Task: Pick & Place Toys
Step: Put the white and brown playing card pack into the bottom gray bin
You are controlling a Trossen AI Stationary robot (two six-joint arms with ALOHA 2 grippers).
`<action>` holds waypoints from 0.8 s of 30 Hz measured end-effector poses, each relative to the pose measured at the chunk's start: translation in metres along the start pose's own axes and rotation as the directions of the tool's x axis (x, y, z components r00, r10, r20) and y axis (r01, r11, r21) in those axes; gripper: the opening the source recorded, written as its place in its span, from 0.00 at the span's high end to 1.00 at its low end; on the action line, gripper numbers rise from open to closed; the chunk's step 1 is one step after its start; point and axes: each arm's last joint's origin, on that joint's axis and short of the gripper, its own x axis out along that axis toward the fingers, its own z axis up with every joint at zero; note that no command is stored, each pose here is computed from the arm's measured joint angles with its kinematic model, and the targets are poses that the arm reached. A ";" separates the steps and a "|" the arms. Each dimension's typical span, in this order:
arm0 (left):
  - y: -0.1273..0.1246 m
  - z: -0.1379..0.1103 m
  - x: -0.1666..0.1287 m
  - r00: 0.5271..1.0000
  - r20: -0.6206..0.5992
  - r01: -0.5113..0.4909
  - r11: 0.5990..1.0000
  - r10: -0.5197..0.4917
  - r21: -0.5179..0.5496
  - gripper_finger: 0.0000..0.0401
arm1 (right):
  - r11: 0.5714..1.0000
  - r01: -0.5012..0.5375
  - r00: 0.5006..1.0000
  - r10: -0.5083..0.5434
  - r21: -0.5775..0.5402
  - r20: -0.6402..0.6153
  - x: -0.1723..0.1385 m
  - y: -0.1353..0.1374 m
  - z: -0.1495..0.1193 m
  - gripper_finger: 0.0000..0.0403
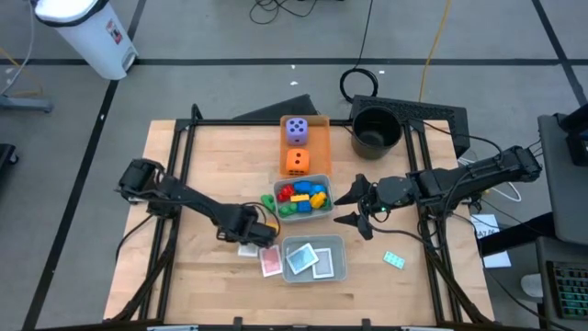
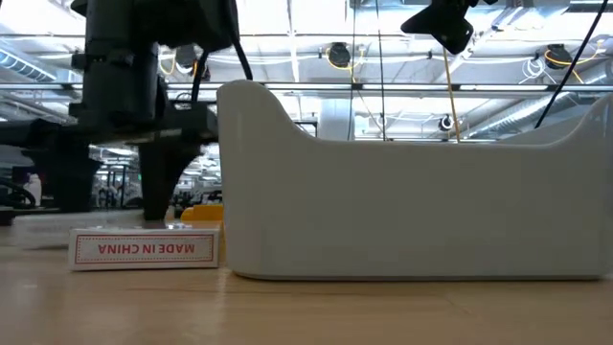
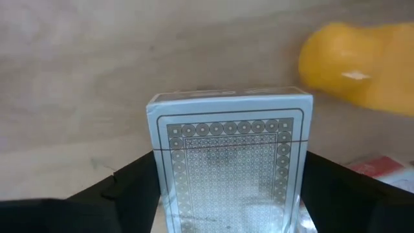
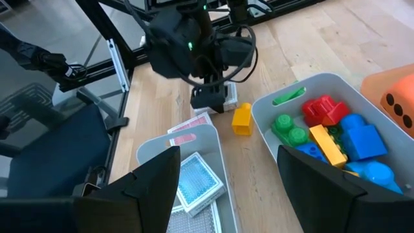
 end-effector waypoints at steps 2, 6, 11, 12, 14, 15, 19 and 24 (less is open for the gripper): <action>0.003 0.001 -0.007 1.000 0.014 0.000 1.000 0.000 0.018 0.21 | 1.000 -0.001 1.000 0.001 0.000 0.001 0.000 0.000 0.000 0.38; 0.013 0.004 -0.028 0.997 0.072 0.011 0.999 -0.014 0.051 0.24 | 1.000 -0.001 1.000 0.001 0.000 0.002 0.000 0.000 0.000 0.38; 0.022 0.007 -0.063 0.966 0.187 0.158 0.981 -0.177 0.114 0.25 | 0.999 -0.014 1.000 0.013 0.033 0.020 0.000 0.001 0.002 0.38; 0.022 0.008 -0.071 0.949 0.214 0.206 0.969 -0.232 0.136 0.25 | 0.998 -0.035 0.999 0.033 0.052 0.032 0.000 0.002 0.004 0.38; 0.024 0.009 -0.088 0.899 0.272 0.293 0.933 -0.343 0.206 0.24 | 0.990 -0.093 0.994 0.086 0.103 0.067 0.000 0.004 0.009 0.38; 0.023 0.010 -0.097 0.865 0.294 0.338 0.906 -0.406 0.256 0.23 | 0.982 -0.131 0.989 0.120 0.133 0.090 -0.001 0.005 0.012 0.38; 0.013 0.011 -0.128 0.698 0.294 0.484 0.733 -0.653 0.477 0.23 | 0.928 -0.262 0.959 0.219 0.266 0.181 -0.003 0.006 0.025 0.38; -0.005 0.016 -0.150 0.525 0.224 0.569 0.534 -0.821 0.625 0.25 | 0.881 -0.277 0.958 0.221 0.383 0.185 -0.002 -0.001 0.028 0.38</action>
